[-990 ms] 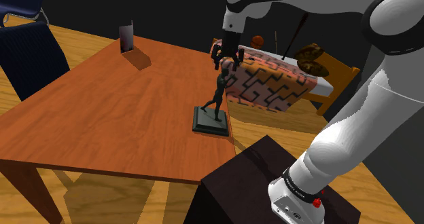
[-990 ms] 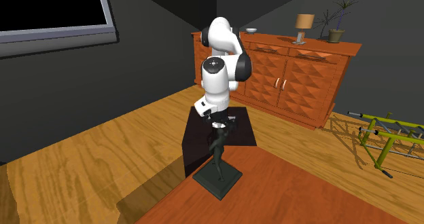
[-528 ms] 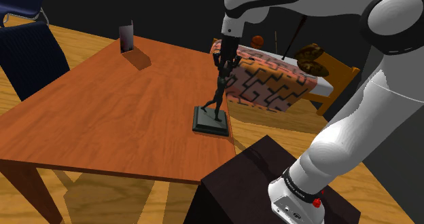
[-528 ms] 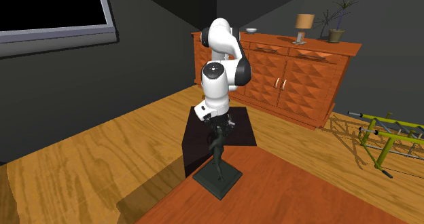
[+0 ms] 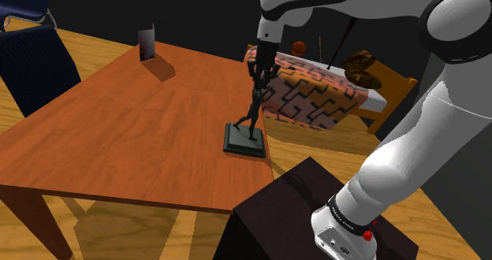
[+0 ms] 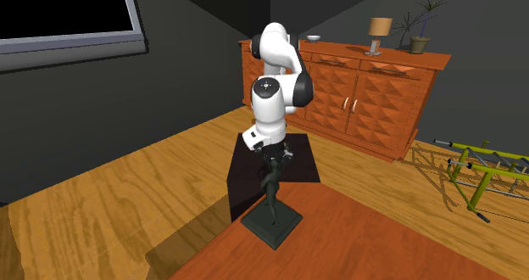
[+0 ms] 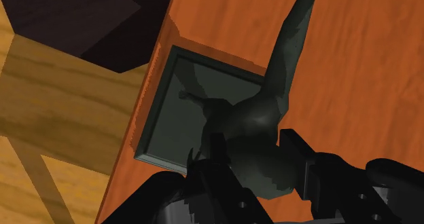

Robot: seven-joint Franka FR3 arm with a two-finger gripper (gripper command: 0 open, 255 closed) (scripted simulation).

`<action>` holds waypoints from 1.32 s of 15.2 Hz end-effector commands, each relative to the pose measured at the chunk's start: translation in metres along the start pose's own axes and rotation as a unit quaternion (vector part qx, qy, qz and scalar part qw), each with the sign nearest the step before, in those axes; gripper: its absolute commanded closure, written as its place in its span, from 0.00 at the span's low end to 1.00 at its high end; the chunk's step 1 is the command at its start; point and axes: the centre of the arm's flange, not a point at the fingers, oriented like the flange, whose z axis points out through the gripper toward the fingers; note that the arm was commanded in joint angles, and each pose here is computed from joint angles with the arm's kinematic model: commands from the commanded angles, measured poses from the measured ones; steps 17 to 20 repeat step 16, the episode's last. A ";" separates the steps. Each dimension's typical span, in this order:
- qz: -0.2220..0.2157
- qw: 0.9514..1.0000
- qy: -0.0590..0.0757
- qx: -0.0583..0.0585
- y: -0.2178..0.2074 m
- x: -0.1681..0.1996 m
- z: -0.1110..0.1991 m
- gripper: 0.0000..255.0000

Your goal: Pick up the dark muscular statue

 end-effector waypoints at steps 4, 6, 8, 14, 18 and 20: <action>0.000 1.000 0.000 0.000 0.000 -0.006 -0.023 1.00; 0.000 1.000 0.000 0.000 0.000 -0.009 -0.033 1.00; 0.000 1.000 0.000 0.000 0.000 -0.012 -0.043 1.00; 0.000 1.000 0.000 0.000 -0.001 -0.020 -0.074 1.00; 0.000 1.000 0.000 0.000 -0.001 -0.021 -0.074 1.00; 0.000 1.000 0.000 0.000 -0.001 -0.021 -0.074 1.00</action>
